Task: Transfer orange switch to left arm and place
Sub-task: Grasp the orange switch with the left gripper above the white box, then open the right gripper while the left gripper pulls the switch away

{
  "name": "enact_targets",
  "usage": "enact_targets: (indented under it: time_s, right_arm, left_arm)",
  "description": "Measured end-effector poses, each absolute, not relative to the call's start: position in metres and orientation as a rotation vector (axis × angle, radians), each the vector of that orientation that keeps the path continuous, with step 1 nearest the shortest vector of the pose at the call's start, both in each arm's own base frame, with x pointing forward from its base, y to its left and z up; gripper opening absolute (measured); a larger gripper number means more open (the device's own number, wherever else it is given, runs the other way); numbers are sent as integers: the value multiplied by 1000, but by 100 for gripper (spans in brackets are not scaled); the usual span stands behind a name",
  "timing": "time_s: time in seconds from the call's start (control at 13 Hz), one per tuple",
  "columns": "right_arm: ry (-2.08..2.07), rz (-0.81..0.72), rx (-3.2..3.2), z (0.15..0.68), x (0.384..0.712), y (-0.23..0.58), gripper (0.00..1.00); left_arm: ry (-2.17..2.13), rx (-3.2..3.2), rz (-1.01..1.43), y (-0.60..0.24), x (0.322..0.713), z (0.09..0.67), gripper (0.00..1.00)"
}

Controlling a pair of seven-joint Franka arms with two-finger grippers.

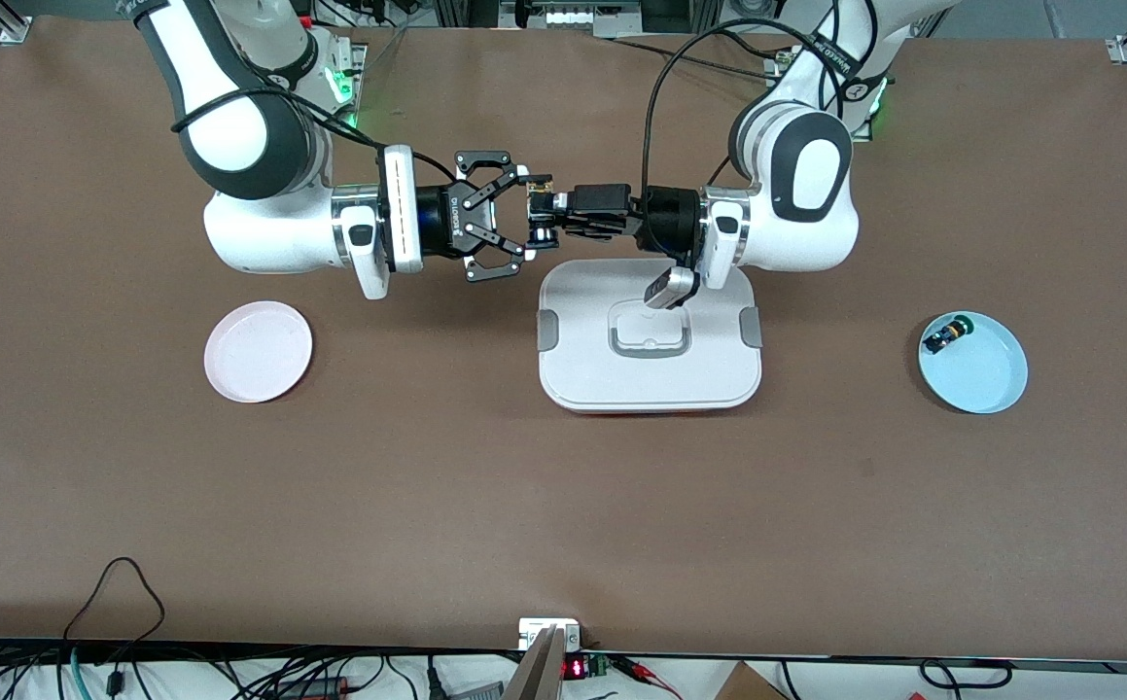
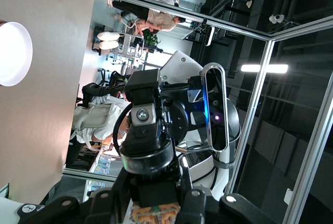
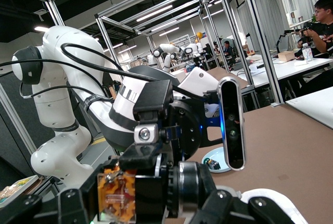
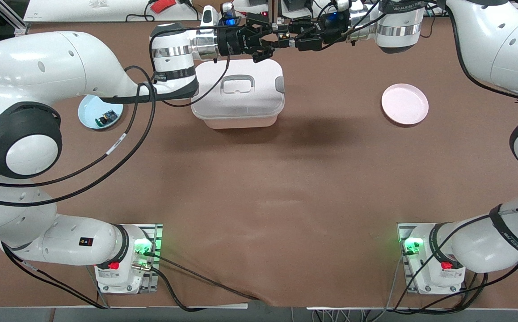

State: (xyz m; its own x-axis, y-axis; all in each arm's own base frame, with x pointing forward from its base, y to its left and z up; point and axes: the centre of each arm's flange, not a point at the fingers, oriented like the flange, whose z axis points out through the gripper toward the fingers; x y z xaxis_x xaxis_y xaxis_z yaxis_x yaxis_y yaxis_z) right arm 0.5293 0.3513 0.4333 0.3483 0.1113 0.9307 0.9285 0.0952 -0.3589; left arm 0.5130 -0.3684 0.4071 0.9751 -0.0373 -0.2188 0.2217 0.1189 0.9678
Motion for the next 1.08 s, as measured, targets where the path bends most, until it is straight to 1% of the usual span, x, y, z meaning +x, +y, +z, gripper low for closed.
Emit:
enact_targets:
  time_s: [0.31, 0.38, 0.46, 0.54, 0.85, 1.08]
  right_arm:
    - [-1054, -813, -1341, 433, 529, 351, 73]
    - [-1053, -814, -1341, 434, 529, 351, 76]
    - [-1050, -812, -1342, 434, 529, 351, 90]
    - [-1046, -808, -1344, 435, 529, 351, 99]
    - [-1027, -788, -1356, 434, 528, 351, 100]
    - [-1009, -758, -1379, 418, 523, 348, 100]
  left_arm:
    - [153, 1441, -191, -368, 513, 407, 41]
    - [153, 1441, -191, -369, 513, 407, 41]
    - [152, 1441, -190, -369, 513, 407, 41]
    - [151, 1441, -190, -369, 513, 407, 41]
    - [146, 1452, -181, -365, 515, 406, 41]
    - [-21, 1633, -150, -338, 526, 402, 41]
